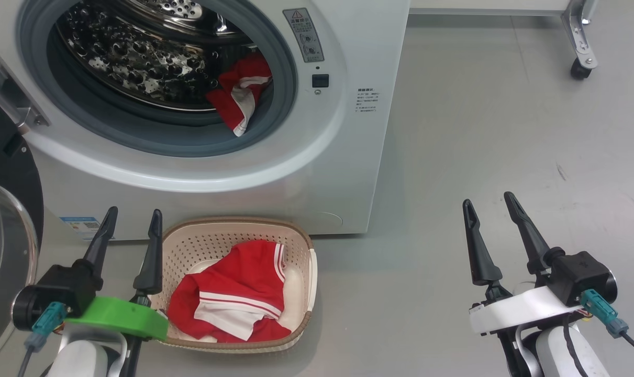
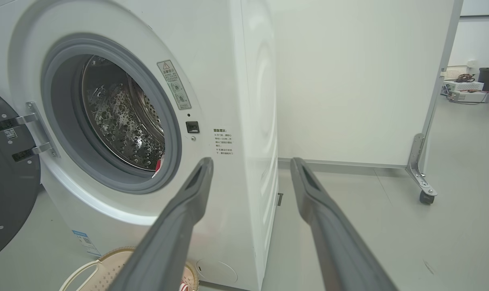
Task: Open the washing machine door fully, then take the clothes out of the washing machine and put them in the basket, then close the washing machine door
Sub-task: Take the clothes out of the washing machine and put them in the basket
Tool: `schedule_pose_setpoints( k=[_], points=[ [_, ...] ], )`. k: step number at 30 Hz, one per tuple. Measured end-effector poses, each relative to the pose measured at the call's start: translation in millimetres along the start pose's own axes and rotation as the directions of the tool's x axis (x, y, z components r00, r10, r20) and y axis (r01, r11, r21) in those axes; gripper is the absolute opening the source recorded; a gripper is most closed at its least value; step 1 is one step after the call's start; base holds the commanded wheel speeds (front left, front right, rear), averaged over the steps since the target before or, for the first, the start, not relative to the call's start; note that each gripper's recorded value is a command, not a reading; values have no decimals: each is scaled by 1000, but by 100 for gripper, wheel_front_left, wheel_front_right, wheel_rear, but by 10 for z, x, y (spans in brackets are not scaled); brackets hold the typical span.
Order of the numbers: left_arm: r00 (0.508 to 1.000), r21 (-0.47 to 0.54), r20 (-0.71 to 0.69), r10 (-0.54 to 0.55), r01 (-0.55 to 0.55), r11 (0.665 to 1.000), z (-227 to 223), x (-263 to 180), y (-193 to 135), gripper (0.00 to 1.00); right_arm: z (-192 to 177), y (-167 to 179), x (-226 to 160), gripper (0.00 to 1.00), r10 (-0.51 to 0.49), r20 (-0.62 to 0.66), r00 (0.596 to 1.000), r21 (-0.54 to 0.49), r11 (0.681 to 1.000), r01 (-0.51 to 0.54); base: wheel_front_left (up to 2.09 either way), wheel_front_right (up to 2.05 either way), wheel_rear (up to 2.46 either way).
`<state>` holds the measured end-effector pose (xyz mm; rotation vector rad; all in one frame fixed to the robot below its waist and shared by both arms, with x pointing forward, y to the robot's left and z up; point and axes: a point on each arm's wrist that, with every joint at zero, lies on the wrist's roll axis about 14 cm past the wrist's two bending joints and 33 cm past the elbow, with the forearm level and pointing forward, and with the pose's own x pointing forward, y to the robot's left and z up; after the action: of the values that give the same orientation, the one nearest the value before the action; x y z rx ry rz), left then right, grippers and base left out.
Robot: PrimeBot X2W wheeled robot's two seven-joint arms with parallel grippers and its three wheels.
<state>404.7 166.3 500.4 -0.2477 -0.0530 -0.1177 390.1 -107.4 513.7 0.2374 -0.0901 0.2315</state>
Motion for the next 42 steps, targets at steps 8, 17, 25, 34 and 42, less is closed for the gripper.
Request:
schedule_pose_setpoints(
  k=[8,17,25,34,42],
  points=[
    [1000,4,-3,-21,21,1000,-17,-33,-76,100,19,-25,-28,100,-8,4,1000,-1,1000,8,0,0,0],
    [999,5,-19,-31,31,1000,-74,-66,-111,100,-5,-49,-56,100,-17,-4,1000,-1,1000,17,0,0,0],
    [999,1,-28,-41,41,999,-107,-85,-150,100,-1,-54,-60,100,-18,-3,1000,-1,1000,18,0,0,0],
    [999,-1,-34,-40,40,999,-126,-107,-155,100,-4,-57,-63,100,-17,-4,1000,0,1000,17,0,0,0],
    [999,-3,-35,-27,27,1000,-141,-83,-108,100,-42,-76,-60,100,-22,-14,1000,3,1000,22,0,0,0]
  ],
)
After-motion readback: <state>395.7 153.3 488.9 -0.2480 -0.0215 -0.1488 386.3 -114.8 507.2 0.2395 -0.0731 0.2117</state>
